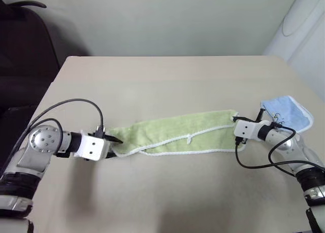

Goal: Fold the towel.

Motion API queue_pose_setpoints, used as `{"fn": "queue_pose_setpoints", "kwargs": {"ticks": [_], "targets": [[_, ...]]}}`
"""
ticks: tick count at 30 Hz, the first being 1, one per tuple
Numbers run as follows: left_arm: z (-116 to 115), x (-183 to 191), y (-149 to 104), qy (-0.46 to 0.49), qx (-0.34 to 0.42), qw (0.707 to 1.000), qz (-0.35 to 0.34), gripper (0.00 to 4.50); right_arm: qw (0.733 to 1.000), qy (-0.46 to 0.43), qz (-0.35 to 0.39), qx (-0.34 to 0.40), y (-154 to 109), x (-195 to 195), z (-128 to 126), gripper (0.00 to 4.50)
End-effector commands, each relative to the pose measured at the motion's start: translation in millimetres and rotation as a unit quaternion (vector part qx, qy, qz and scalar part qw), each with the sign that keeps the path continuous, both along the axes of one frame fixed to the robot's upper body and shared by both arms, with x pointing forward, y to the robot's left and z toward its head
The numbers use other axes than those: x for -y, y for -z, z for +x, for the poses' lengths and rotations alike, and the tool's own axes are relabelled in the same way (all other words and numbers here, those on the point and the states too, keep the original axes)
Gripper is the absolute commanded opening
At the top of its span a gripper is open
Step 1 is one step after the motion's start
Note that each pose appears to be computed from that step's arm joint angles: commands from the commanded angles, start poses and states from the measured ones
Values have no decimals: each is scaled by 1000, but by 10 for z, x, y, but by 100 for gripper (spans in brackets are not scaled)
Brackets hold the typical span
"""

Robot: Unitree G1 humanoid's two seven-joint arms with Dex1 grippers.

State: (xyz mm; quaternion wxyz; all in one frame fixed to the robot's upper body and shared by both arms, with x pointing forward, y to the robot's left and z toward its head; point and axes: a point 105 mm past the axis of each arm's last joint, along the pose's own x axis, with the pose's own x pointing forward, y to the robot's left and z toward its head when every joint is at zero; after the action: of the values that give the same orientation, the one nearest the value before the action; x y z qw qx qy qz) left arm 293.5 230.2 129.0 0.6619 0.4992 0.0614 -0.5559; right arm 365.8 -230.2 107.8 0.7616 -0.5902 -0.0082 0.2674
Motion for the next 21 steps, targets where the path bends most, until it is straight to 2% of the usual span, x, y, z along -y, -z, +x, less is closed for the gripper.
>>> {"fn": "queue_pose_setpoints", "kwargs": {"ticks": [1,4,6,9,13,16,19,21], "targets": [[44,41,-196,-23,-4,998,-51,213,1000,0,2,23,-117,9,0,0],[35,64,-220,-44,-37,995,-78,213,1000,2,3,22,-114,23,-9,0],[-55,58,-184,-46,-78,992,-83,213,1000,3,3,22,-110,25,-17,0],[-92,62,-175,-50,-85,991,-90,213,1000,4,3,20,-107,36,-25,0],[-52,116,-253,-72,-111,981,-142,213,1000,5,3,21,-118,29,-19,0],[-73,113,-242,-78,-128,978,-144,213,1000,5,3,21,-121,29,-20,0],[-68,91,-238,-86,-128,977,-146,155,1000,5,2,21,-120,31,-22,0],[-52,87,-249,-91,-125,976,-155,80,1000,5,2,21,-120,30,-20,0]]}}
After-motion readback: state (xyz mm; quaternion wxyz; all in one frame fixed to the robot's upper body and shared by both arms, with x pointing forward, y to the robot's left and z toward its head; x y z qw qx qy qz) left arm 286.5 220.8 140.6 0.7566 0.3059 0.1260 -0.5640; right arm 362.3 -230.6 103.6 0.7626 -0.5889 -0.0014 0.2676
